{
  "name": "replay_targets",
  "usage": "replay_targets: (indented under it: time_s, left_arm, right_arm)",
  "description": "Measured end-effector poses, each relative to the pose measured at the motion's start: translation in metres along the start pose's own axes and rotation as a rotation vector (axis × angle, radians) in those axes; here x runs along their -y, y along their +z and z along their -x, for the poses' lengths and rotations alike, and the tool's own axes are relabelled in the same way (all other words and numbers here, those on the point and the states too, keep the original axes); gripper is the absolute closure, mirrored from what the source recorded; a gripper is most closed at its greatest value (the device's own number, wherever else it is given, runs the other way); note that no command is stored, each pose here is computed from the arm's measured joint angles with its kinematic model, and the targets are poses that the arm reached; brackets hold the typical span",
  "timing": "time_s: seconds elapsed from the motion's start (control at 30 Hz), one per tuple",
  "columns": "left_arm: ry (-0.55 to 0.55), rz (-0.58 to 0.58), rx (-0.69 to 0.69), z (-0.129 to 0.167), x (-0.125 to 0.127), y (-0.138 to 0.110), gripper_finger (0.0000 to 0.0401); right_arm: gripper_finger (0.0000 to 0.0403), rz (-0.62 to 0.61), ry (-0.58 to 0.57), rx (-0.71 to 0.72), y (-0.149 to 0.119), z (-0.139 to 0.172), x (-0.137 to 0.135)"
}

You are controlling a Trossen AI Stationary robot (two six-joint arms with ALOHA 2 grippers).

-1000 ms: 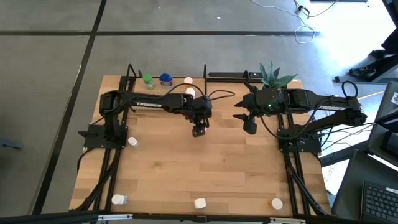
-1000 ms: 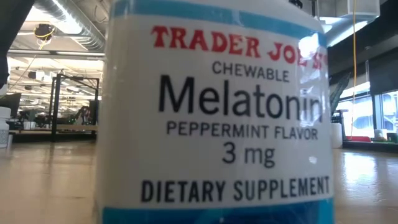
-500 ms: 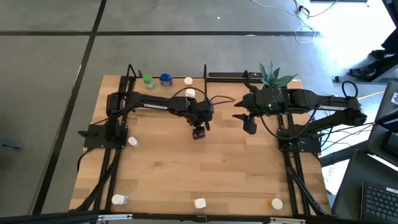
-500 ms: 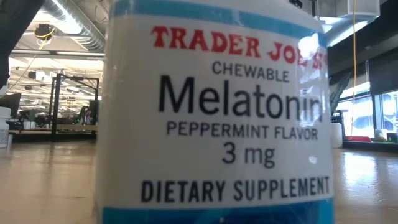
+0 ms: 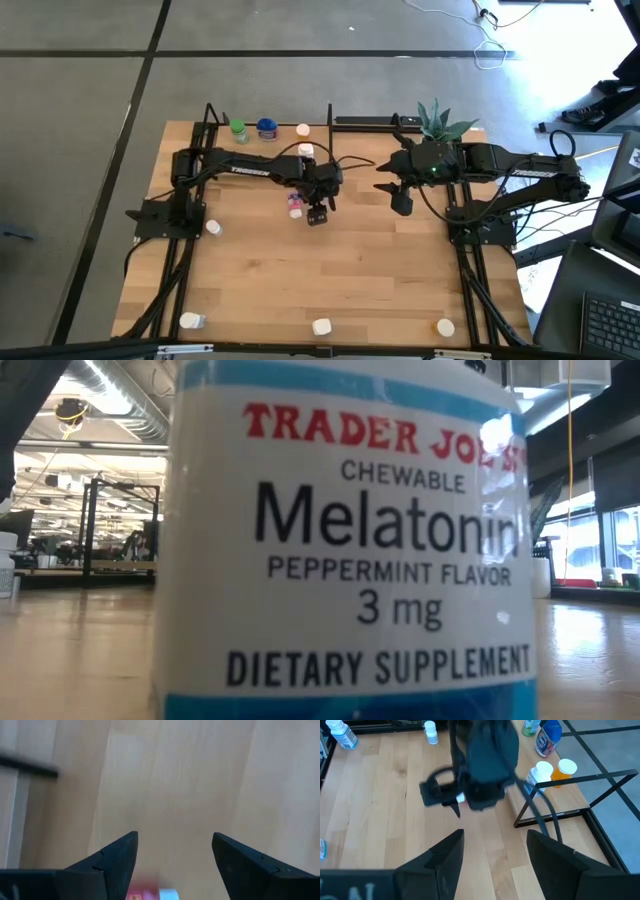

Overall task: Pick and place medicine bottles onto shelf by color
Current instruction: Put the pink pill bottle on the shelf

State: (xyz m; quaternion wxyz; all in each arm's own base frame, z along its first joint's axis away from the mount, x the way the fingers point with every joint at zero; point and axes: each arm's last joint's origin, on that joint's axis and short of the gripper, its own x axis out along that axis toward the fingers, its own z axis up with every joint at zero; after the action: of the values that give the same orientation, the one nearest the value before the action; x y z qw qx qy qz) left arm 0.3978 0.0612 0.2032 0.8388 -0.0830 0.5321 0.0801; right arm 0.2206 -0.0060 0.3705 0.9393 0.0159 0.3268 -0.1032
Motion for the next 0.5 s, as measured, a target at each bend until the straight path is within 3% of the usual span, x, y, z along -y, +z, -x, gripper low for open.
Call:
replay_targets:
  time_s: [0.13,0.37,0.5]
  left_arm:
    - [0.006,0.025,-0.031,0.025,0.000,-0.005,0.0151]
    - [0.025,-0.117,-0.120,0.068,-0.002,-0.022,0.0151]
    - [0.049,-0.003,-0.209,0.079,-0.009,-0.035,0.0151]
  right_arm:
    - [0.0185,-0.001,0.000,0.003,0.000,0.000,0.000]
    - [0.0185,-0.003,0.001,0.013,0.001,0.000,0.000]
    - [0.0185,-0.003,0.002,0.017,0.002,0.000,0.000]
